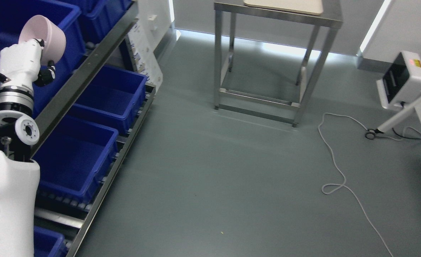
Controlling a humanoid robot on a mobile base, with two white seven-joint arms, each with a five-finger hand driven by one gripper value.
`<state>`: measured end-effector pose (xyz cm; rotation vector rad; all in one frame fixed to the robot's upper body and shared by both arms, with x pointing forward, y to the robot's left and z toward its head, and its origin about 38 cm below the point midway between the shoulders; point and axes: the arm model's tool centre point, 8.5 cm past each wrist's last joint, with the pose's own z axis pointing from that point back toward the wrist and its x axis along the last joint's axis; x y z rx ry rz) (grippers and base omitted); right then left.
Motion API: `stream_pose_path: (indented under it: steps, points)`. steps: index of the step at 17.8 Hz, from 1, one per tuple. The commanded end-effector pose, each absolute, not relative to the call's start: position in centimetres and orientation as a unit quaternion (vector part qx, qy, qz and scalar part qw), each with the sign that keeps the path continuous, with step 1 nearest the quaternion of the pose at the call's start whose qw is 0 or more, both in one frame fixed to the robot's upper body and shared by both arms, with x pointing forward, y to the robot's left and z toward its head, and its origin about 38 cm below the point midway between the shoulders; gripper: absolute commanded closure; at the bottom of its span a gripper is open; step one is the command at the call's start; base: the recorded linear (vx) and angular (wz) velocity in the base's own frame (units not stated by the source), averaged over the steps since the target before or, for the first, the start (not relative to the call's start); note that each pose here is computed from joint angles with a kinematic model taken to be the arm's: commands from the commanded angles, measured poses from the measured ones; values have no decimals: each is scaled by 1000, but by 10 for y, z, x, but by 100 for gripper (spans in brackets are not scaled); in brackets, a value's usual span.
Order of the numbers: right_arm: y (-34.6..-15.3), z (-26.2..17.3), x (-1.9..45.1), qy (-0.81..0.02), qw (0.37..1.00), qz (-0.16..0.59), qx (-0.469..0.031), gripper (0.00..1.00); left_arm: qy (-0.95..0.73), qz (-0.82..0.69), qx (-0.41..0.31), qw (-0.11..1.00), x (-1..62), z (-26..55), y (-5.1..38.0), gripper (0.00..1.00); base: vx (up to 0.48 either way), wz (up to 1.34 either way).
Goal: Stack pink IKEA bowls on left shelf middle
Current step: 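Turn toward the blue bin shelf carrying the stacked bowls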
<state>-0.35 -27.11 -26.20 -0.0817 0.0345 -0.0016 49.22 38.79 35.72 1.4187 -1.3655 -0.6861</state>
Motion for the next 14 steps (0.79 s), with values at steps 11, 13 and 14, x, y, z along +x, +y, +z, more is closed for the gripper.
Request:
stream_pose_path:
  steps: [11,13,14]
  points:
    - [-282,-261,7,1,999,-5,-49,0,-475,-229,686,502,435,429,501,93,-54,430]
    - [-282,-261,7,1,999,-5,-49,0,-468,-212,690,510,430,432,508,52,-10,358]
    - [-282,-261,7,1,999,-5,-49,0,-457,-223,695,509,427,434,512,41,-2,424]
